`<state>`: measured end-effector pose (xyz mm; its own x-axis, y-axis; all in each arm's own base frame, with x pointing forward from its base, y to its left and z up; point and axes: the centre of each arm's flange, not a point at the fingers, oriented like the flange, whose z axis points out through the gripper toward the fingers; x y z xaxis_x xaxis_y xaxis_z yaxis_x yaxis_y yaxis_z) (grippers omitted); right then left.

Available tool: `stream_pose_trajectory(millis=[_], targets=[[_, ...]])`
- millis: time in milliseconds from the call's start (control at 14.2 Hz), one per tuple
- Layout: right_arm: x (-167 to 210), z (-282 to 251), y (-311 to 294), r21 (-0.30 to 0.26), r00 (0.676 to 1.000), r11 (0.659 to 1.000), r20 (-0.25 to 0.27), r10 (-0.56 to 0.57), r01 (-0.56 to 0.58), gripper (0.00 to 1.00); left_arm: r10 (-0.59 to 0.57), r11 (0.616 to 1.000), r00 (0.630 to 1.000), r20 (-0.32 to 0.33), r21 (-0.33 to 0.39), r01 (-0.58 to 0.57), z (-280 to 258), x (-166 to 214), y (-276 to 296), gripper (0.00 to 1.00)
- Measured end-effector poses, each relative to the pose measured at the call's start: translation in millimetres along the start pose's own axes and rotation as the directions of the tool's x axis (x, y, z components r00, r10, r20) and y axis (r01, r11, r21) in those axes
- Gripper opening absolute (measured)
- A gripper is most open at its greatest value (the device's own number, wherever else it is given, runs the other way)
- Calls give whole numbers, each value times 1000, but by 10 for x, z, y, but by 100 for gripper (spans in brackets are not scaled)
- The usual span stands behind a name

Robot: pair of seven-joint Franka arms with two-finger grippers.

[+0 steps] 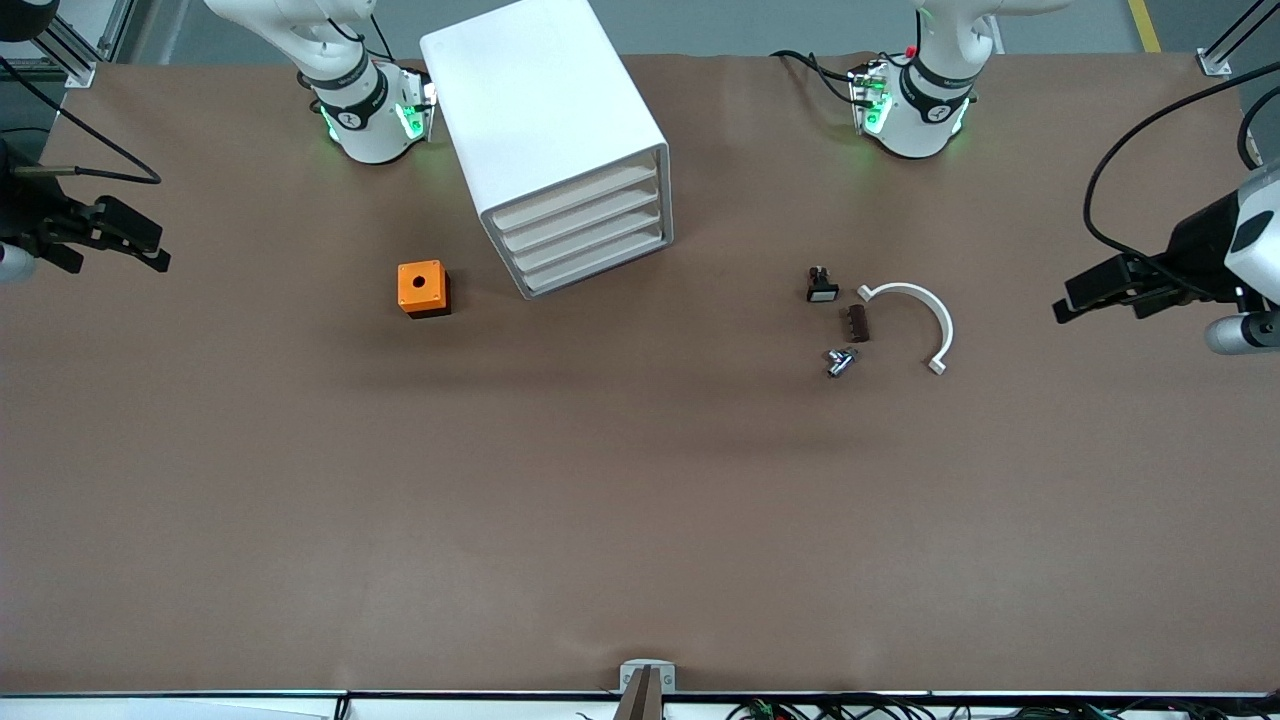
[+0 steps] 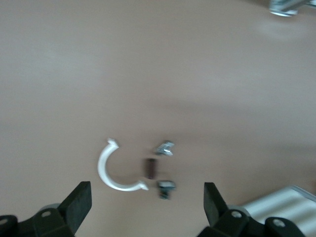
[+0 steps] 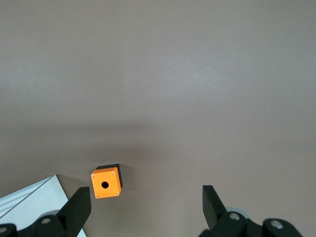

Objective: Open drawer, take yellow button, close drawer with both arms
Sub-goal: 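Move the left gripper toward the white cabinet's drawer front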

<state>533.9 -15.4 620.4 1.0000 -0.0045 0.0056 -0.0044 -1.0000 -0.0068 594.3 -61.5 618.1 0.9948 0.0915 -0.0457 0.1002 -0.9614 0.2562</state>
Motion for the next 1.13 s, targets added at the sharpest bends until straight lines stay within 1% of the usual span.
stream_pose_trajectory(millis=[141,283,424,495,565,707,848,989,1060,1131], targets=[[0,0,0,0,1000,1000,0,0,0,100,-33,995,999,32,-96,36,6,-31,106,100],[0,1,0,0,1000,1000,0,0,0,100,-94,981,993,71,-162,104,14,-56,192,100],[0,4,0,0,1000,1000,1,0,0,100,-188,953,974,128,-215,212,65,-55,292,100],[0,5,0,0,1000,1000,1,0,0,100,-242,931,955,171,-237,279,126,-38,354,100],[0,6,0,0,1000,1000,1,0,0,100,-287,904,932,223,-258,341,213,-12,430,100],[0,7,0,0,1000,1000,1,0,0,100,-359,840,868,344,-287,461,425,42,624,100],[0,8,0,0,1000,1000,1,0,0,100,-403,790,803,439,-275,547,657,83,828,100],[0,8,0,0,1000,1000,2,0,0,100,-464,749,736,493,-225,623,903,113,1040,100],[0,9,0,0,1000,1000,2,0,0,100,-508,719,696,507,-194,667,1015,125,1165,100],[0,9,0,0,1000,1000,2,0,0,100,-557,682,651,515,-164,713,1104,134,1312,100]])
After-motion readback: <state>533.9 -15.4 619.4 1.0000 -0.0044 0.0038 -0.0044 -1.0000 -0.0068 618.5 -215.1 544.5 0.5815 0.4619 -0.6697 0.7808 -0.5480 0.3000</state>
